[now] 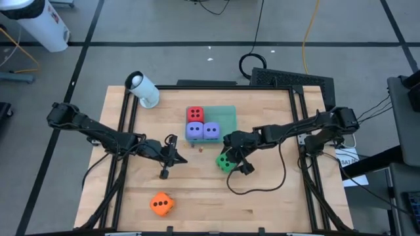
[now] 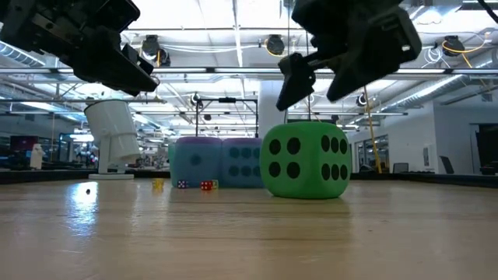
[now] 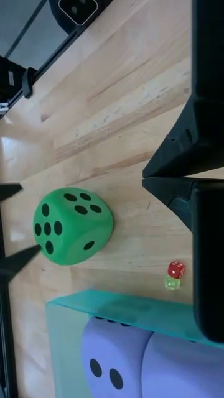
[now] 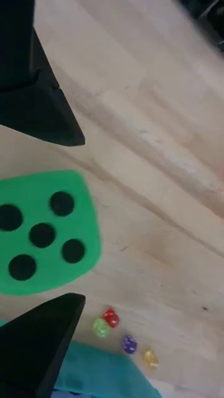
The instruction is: Pick & Place Dice
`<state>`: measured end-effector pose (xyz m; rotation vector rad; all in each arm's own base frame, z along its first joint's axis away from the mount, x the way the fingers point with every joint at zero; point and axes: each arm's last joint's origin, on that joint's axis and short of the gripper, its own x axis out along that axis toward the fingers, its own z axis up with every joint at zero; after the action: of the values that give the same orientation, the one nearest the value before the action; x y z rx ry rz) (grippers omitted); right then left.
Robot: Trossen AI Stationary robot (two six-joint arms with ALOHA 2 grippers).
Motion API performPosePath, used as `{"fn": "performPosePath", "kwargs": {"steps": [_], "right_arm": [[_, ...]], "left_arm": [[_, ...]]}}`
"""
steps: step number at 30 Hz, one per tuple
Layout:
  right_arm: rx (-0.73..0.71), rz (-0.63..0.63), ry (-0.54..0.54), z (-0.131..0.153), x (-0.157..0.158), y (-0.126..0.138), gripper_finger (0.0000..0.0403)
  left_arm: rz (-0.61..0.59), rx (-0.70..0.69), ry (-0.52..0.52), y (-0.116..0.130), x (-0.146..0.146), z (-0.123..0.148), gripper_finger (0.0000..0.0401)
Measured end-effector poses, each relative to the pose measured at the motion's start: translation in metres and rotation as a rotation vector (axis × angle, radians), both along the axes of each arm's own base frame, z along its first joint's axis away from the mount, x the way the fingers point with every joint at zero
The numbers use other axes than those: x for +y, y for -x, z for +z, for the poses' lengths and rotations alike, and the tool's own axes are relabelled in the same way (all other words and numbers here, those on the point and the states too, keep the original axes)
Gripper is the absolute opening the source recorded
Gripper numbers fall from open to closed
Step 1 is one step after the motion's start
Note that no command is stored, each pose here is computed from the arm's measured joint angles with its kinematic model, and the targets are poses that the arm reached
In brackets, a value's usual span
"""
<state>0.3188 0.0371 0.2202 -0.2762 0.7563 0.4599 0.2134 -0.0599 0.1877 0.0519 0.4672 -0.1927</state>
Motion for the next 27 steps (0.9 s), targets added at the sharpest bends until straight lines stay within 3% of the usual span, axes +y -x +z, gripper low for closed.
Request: {"fn": "performPosePath", "kwargs": {"steps": [5, 18, 27], "right_arm": [[0.001, 0.017, 0.003, -0.002, -0.006, -0.001, 0.0399], [0.080, 0.081, 0.049, -0.043, -0.011, -0.018, 0.0400], [0.136, 0.042, 0.008, -0.052, -0.008, -0.019, 0.0400]], "left_arm": [[-0.001, 0.015, -0.006, 0.001, 0.000, -0.001, 0.0017], [-0.002, 0.029, -0.014, 0.001, 0.000, -0.003, 0.0017], [-0.003, 0.032, -0.015, 0.001, 0.000, -0.003, 0.0017]]}}
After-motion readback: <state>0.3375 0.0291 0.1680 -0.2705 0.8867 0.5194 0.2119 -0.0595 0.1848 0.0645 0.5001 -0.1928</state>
